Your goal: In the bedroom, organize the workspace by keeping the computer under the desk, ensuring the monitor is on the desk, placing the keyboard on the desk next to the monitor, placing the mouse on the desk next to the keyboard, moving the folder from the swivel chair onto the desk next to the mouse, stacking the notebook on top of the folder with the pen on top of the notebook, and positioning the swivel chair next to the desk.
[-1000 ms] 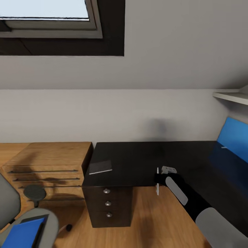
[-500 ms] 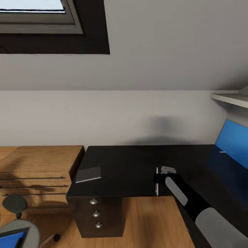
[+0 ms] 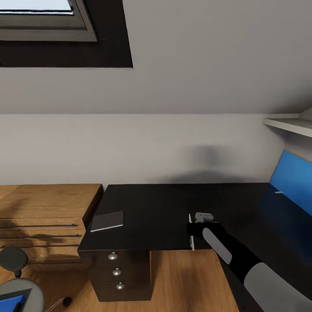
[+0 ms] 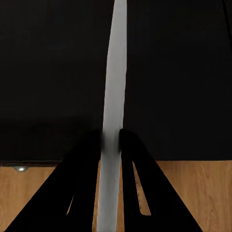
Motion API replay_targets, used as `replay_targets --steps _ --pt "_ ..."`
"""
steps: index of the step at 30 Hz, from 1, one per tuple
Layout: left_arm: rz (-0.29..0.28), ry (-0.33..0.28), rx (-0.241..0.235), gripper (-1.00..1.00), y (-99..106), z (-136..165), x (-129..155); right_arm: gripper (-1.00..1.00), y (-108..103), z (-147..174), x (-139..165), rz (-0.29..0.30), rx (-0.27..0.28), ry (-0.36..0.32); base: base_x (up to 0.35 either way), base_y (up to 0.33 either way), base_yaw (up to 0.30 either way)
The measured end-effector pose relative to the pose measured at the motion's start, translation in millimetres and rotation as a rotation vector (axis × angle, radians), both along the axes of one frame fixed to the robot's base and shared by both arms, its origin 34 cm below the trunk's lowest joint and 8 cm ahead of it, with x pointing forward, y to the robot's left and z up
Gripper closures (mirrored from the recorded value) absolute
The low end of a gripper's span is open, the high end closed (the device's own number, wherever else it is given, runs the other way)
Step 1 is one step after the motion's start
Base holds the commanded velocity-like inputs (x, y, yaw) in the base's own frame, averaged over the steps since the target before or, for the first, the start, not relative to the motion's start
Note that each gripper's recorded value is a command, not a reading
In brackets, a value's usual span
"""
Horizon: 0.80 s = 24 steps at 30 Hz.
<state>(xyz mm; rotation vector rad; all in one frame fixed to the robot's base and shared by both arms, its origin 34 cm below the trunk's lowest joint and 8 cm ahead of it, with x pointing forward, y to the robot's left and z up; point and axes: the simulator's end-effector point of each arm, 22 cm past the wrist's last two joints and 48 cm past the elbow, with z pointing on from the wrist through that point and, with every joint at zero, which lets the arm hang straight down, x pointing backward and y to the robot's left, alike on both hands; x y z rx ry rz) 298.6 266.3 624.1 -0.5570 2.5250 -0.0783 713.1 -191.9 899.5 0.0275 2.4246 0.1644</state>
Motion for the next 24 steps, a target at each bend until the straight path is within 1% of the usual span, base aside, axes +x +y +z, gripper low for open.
replay_targets --steps 3,8,19,24 --pt "0.0 0.0 0.001 -1.0 1 0 0 1.0 8 0 -1 0.024 0.026 -0.001 0.237 -0.002 0.0" --pt "0.0 0.001 0.001 -1.0 1 0 -1 1.0 14 1 -1 0.046 0.05 -0.002 0.296 -0.001 0.0" --pt "0.0 0.001 0.0 -1.0 1 0 -1 1.0 16 0 -2 0.053 0.057 0.0 0.323 0.0 0.0" --pt "0.001 0.0 0.0 -1.0 1 0 0 1.0 10 -12 -7 0.043 0.045 0.028 0.235 0.0 0.0"
